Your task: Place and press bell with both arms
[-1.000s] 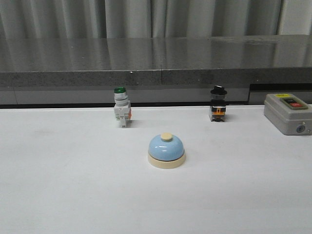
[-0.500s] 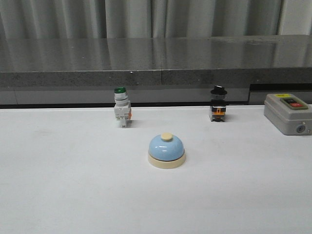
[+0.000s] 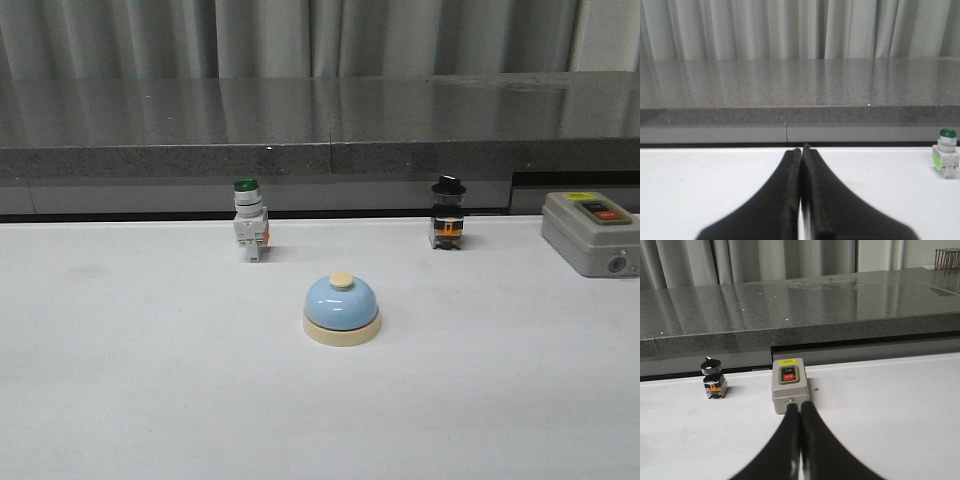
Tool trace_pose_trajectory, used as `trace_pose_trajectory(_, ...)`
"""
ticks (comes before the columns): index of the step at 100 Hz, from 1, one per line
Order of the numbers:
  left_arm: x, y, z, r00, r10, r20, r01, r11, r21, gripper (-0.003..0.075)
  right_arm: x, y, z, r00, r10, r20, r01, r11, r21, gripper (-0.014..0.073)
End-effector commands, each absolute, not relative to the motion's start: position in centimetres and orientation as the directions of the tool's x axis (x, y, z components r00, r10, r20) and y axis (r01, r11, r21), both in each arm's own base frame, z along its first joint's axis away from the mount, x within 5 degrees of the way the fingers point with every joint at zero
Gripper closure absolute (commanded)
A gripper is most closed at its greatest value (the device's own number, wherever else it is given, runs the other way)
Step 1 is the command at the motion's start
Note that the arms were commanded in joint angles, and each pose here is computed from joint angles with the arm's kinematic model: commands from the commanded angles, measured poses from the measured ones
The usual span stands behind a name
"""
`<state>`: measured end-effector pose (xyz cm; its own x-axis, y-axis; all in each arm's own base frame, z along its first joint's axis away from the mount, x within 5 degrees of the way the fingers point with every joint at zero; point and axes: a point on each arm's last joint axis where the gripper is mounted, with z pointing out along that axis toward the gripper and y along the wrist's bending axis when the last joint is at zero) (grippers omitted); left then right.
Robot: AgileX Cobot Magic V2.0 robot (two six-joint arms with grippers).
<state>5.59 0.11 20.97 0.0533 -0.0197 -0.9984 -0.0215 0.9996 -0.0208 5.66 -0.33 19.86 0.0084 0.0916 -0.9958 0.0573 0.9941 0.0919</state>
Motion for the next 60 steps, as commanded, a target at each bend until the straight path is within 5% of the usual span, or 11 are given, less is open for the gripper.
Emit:
trace_pose_trajectory(1,5.5,0.17,20.47,0.133,-0.006,-0.991,-0.026,1.0,-0.01,0.0741,5.44,-0.35,21.14,0.115,0.073,-0.991,0.055,0.995,0.08,0.0655)
trace_pose_trajectory(60,5.54,0.13,20.13,0.089,-0.009,-0.996,-0.023,1.0,-0.012,0.0741,5.44,-0.35,21.14,0.115,0.073,-0.991,0.055,0.995,0.08,0.0655)
